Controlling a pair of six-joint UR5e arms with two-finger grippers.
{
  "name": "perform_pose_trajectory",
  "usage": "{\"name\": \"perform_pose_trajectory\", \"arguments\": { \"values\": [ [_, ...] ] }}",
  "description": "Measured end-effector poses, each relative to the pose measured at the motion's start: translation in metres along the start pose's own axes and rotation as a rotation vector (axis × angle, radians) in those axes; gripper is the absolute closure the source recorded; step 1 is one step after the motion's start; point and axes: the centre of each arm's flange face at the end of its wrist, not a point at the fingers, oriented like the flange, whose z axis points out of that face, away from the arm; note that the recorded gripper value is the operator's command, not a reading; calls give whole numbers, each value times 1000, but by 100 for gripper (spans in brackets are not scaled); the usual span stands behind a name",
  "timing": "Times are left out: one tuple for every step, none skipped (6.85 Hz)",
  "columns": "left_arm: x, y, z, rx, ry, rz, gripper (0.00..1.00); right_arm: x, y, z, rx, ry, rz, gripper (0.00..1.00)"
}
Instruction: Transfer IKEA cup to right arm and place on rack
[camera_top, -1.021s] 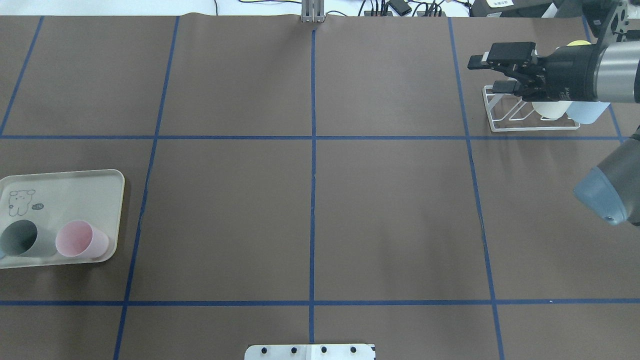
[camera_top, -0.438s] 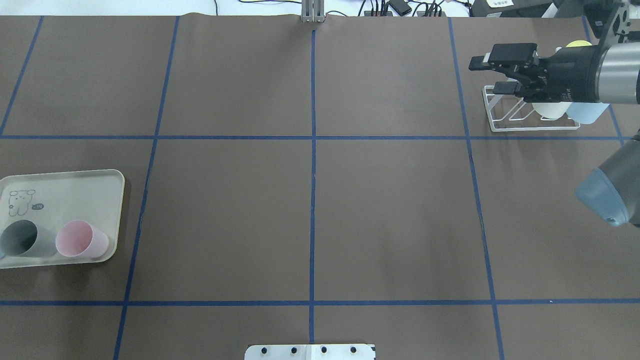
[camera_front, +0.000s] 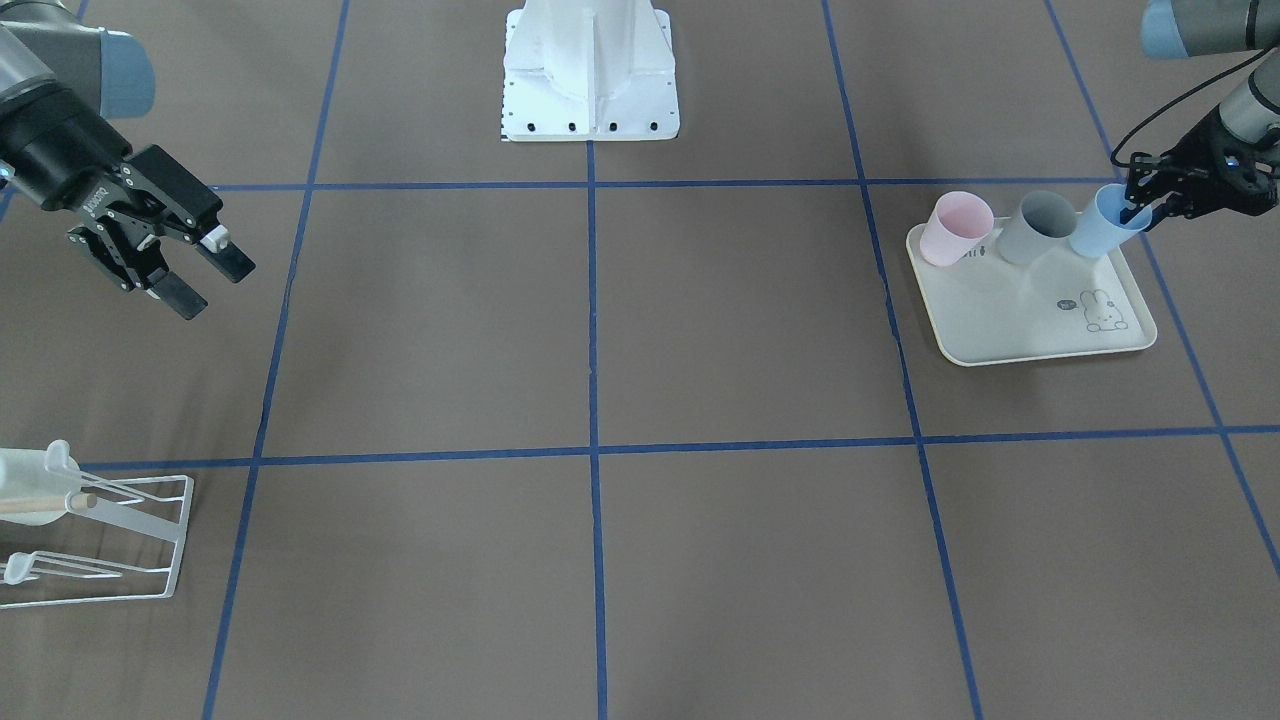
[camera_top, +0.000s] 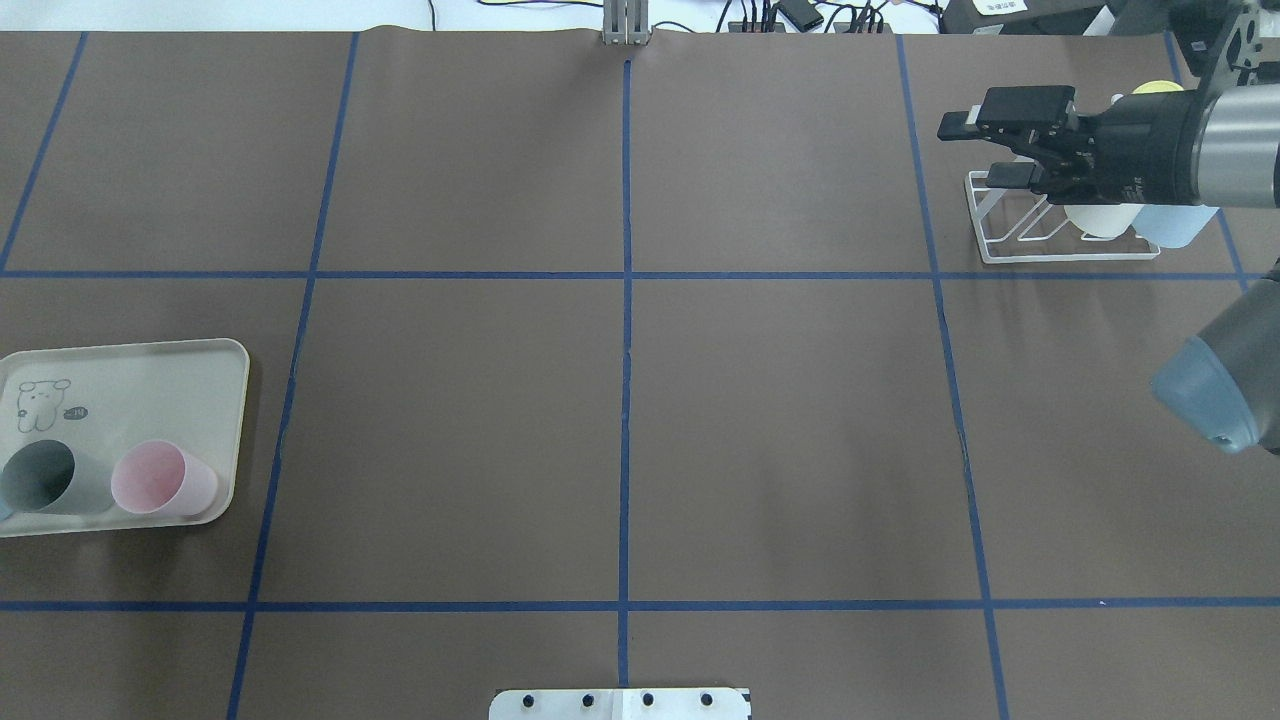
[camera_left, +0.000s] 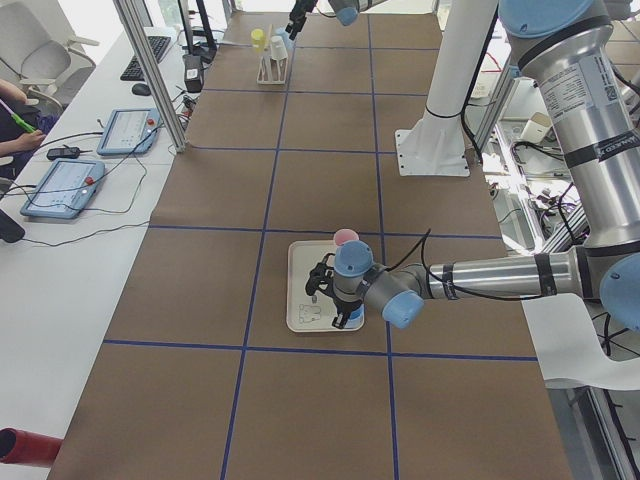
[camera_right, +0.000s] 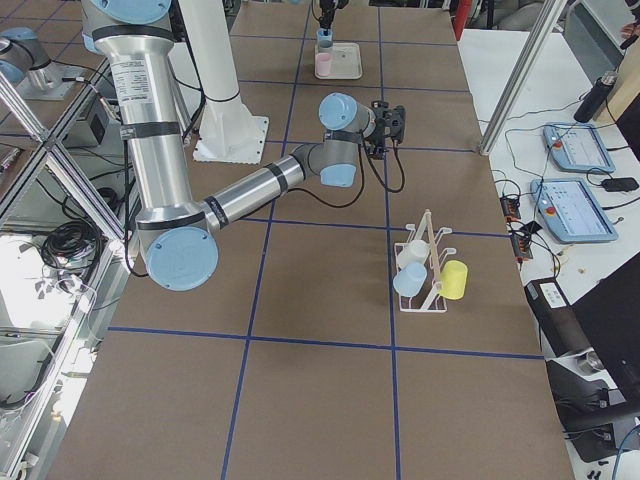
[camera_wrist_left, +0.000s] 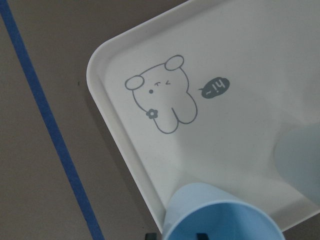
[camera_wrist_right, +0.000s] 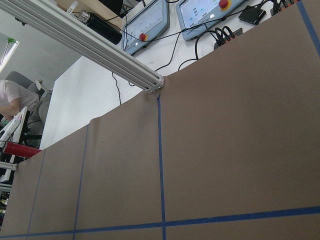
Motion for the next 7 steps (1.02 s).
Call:
{"name": "perform_pose_trajectory", "arguments": {
  "values": [
    [0, 0, 1, -3, 0, -2, 90, -2, 0, 0, 0, -3, -1, 0],
    [0, 0, 1, -3, 0, -2, 100, -3, 0, 1, 0, -4, -2, 0],
    [0, 0, 0, -2, -1, -3, 100, -3, 0, 1, 0, -5, -3, 0],
    [-1, -1, -2, 3, -2, -5, 100, -4, 0, 0, 0, -7, -3, 0],
    [-3, -3, -11, 25, -9, -15, 100, -5, 0, 0, 0, -9, -4, 0],
    [-14, -7, -31, 78, -27, -47, 100, -7, 0, -1, 1, -12, -6, 0],
    [-30, -13, -58, 154, -49, -93, 100, -10, 1, -1, 1, -19, -10, 0]
  ]
}}
